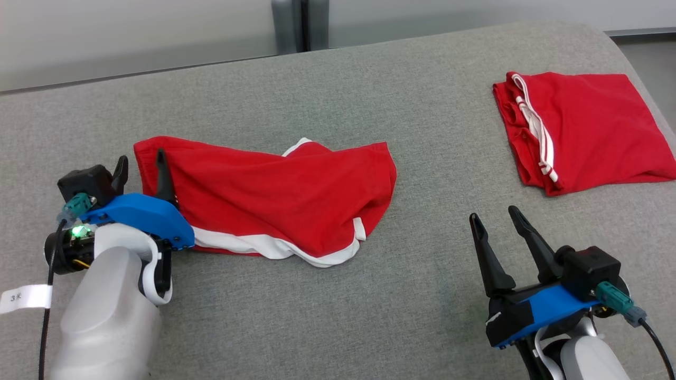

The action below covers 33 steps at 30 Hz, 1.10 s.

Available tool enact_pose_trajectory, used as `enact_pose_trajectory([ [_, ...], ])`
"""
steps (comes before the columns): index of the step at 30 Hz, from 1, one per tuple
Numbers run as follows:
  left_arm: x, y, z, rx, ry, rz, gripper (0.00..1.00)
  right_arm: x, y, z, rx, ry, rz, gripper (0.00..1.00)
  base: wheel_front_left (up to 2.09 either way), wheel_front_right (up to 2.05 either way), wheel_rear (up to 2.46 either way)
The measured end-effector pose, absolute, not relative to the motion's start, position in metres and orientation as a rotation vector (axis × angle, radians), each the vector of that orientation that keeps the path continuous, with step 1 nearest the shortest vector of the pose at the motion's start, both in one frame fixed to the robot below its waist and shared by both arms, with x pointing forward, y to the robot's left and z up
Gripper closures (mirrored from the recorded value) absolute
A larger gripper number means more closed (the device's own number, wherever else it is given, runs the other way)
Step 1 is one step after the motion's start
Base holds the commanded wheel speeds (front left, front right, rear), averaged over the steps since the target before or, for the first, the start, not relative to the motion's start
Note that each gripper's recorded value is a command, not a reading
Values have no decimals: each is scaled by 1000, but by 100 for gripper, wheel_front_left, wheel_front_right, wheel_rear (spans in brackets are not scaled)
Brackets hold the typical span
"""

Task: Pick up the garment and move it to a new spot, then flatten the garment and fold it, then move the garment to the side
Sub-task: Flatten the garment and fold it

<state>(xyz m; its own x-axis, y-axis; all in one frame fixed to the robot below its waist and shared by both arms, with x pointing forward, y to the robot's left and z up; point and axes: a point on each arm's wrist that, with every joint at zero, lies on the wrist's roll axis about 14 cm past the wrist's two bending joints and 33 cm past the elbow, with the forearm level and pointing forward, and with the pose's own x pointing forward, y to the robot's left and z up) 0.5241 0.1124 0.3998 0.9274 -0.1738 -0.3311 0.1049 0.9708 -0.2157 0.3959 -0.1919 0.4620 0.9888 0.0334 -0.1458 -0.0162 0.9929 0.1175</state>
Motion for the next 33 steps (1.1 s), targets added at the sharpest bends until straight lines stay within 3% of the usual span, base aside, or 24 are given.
enact_pose_trajectory([
  [13, 483, 125, 433, -283, 196, -148, 0, 398, -177, 479, 119, 104, 72, 0, 0, 0, 0],
  [21, 432, 143, 457, -271, 89, -124, 0, 389, -171, 484, 127, 99, 86, 0, 0, 0, 0],
  [33, 378, 172, 457, -246, 78, -36, 0, 380, -140, 459, 105, 233, 179, 0, 0, 0, 0],
])
